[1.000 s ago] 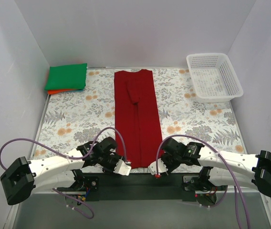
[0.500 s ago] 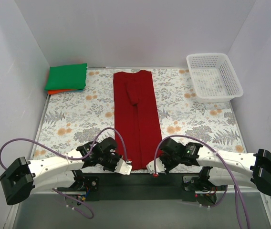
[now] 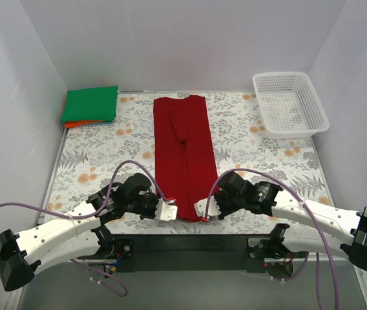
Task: Fold and stack the t-shirts
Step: Fold the tshirt
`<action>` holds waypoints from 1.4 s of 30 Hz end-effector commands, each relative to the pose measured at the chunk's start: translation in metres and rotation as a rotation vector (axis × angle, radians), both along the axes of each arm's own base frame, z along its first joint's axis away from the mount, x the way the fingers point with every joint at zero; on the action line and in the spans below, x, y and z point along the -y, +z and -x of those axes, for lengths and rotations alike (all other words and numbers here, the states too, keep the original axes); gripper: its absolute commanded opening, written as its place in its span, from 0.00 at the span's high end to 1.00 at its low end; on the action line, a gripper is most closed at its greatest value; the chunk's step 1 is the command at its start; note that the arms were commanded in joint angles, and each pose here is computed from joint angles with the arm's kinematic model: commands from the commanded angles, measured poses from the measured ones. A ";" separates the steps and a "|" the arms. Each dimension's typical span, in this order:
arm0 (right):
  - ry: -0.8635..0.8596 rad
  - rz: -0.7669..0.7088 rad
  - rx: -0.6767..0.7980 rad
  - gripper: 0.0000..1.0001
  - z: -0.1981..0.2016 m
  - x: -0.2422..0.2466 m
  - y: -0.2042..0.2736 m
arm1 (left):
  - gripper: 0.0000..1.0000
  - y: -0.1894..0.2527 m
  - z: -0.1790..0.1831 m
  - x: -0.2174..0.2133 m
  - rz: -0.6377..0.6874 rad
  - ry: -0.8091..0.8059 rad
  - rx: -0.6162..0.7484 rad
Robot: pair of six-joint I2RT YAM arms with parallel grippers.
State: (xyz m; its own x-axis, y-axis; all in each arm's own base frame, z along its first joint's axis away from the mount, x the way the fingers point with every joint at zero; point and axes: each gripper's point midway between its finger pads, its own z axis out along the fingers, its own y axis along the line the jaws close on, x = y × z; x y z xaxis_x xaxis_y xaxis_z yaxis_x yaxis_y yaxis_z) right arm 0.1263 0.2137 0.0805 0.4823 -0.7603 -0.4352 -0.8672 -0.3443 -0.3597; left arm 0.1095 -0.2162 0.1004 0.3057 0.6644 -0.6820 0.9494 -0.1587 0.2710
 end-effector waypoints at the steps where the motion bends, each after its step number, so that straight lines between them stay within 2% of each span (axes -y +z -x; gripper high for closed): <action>1: -0.055 -0.036 0.050 0.99 -0.031 -0.006 0.028 | 1.00 0.012 -0.025 0.000 0.013 0.060 0.033; 5: -0.065 -0.054 0.080 0.99 -0.060 -0.010 0.043 | 1.00 0.029 -0.078 -0.010 0.059 0.153 0.055; 10: -0.079 -0.039 0.101 0.99 -0.091 -0.011 0.041 | 1.00 0.046 -0.129 -0.006 0.110 0.179 0.132; 19: -0.111 -0.060 0.175 0.99 -0.172 -0.020 0.049 | 1.00 0.041 -0.210 -0.012 0.121 0.219 0.191; 29: -0.132 -0.046 0.206 0.99 -0.243 -0.021 0.036 | 1.00 0.028 -0.282 -0.020 0.124 0.257 0.242; 37: -0.155 -0.035 0.201 0.99 -0.284 -0.027 0.016 | 1.00 0.010 -0.313 -0.029 0.100 0.274 0.241; 42: -0.169 -0.036 0.202 0.99 -0.298 -0.031 0.013 | 1.00 0.000 -0.316 -0.033 0.084 0.272 0.241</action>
